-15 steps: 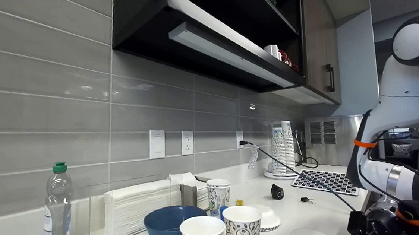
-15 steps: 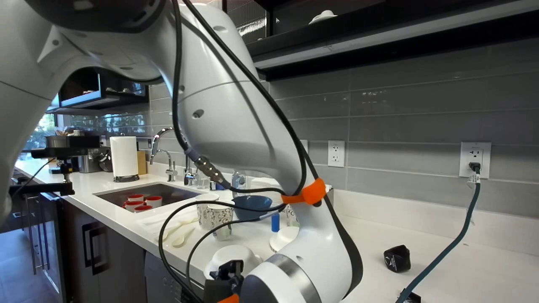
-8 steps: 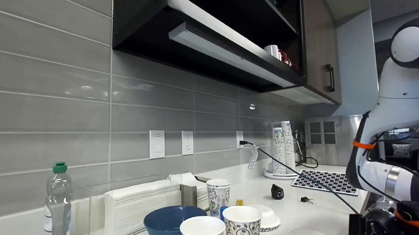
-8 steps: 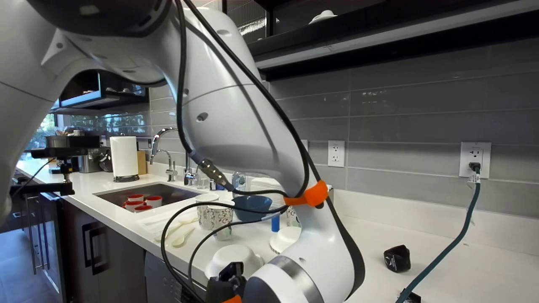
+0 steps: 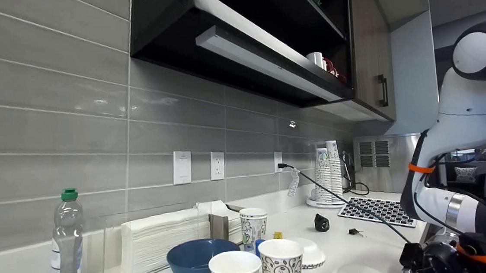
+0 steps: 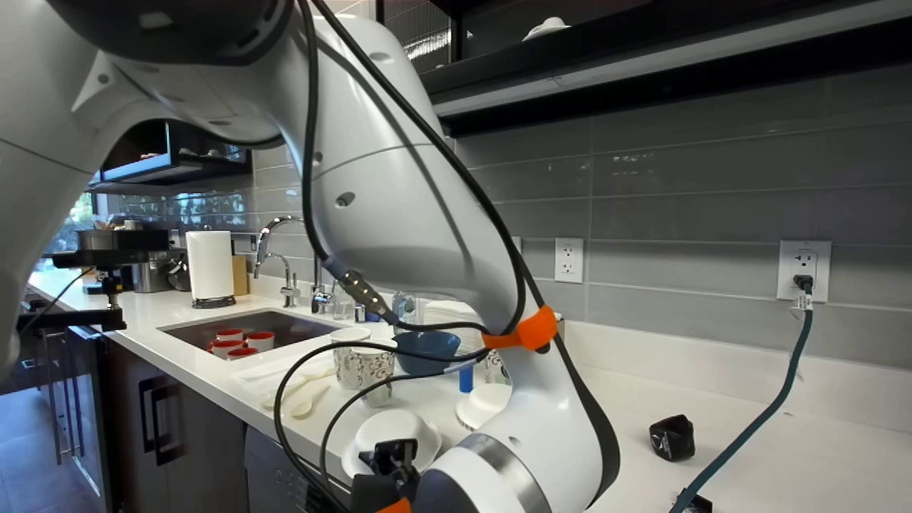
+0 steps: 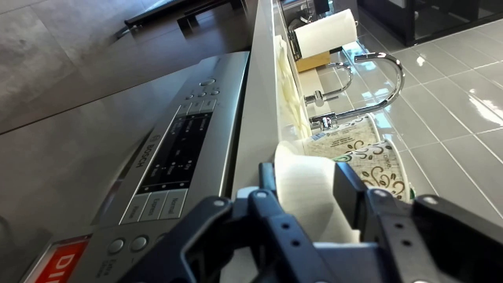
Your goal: Stack up the white bowls on the counter
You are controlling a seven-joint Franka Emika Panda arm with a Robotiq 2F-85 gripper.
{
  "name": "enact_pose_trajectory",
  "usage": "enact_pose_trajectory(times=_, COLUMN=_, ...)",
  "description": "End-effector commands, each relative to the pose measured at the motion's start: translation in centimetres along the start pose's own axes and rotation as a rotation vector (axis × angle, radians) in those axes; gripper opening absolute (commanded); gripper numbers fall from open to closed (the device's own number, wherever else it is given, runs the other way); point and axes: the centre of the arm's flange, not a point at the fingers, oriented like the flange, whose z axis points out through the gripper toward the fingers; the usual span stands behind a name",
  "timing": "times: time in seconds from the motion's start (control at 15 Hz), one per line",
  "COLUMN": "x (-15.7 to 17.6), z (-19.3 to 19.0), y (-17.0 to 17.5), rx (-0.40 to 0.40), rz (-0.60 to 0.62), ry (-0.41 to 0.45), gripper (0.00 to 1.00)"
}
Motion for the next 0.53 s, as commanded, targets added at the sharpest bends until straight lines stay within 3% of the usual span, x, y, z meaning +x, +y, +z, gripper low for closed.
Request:
enact_pose_trajectory(times=0.0, x=0.58, z=0.01, y=-0.11, rx=0.017, rz=-0.003, ry=-0.001, gripper=0.74)
enact_pose_trajectory(times=0.2, x=0.61, z=-0.03, y=-0.05, rx=0.015, rz=-0.001, ry=0.0, gripper=0.96)
enact_pose_trajectory(times=0.33, x=0.74, z=-0.11, y=0.11, rx=0.017, rz=0.001, ry=0.0, gripper=1.0)
enact_pose_trajectory(times=0.47, x=0.86, z=-0.13, y=0.24, rx=0.017, rz=0.002, ry=-0.001, gripper=0.77)
